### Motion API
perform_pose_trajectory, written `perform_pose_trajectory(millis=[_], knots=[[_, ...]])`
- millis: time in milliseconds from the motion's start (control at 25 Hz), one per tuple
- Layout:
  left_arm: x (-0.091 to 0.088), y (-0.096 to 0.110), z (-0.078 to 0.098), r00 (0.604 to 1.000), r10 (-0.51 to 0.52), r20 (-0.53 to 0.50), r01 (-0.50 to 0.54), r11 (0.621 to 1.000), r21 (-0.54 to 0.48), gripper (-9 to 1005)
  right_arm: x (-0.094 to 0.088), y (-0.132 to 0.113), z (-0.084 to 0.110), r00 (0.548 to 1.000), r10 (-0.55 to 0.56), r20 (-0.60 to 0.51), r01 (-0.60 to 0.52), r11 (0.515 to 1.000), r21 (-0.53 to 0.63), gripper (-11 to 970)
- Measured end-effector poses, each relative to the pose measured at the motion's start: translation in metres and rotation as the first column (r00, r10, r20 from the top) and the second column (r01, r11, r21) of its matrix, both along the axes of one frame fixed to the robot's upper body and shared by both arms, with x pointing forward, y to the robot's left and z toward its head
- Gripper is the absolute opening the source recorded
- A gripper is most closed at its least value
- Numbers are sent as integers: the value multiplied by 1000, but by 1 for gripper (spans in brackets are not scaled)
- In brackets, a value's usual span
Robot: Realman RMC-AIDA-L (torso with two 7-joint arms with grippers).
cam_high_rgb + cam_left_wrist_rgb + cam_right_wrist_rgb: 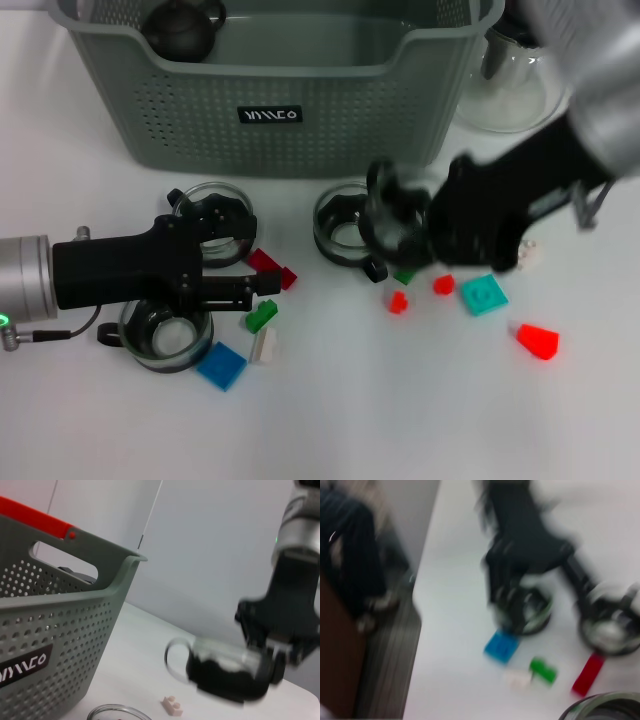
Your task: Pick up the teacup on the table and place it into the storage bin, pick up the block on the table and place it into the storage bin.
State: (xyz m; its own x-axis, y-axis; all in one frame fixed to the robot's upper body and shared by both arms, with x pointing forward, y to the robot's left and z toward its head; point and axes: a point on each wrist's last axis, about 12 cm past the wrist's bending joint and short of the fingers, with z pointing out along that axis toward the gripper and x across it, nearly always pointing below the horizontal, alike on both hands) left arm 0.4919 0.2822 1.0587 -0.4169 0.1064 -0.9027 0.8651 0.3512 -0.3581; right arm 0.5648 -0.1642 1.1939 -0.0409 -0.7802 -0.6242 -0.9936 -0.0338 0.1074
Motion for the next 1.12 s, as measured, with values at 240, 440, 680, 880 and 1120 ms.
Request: perform_pose_trajectory(millis=[240, 440, 680, 880, 1120], knots=[[0, -1, 0, 1000, 0, -1, 0, 1000, -3, 877, 14, -1, 65, 996, -84, -3, 82, 969, 232, 57], [0, 0, 0, 1000, 0, 1, 0, 1000, -5, 877, 31, 16, 120, 993, -109, -35, 114, 909, 401, 58], [3, -1, 3, 1000, -2, 3, 2, 1000, -8, 877, 81, 39, 142, 940, -342, -7, 318, 866, 385, 58], [4, -1, 3, 1000, -2, 3, 2, 1000, -8, 878, 118, 62, 111, 860, -495, 125, 461, 858, 227, 58], [4, -2, 3, 1000, -1, 0, 1, 1000, -8, 878, 133, 99, 73, 809, -512, 290, 505, 857, 102, 58]])
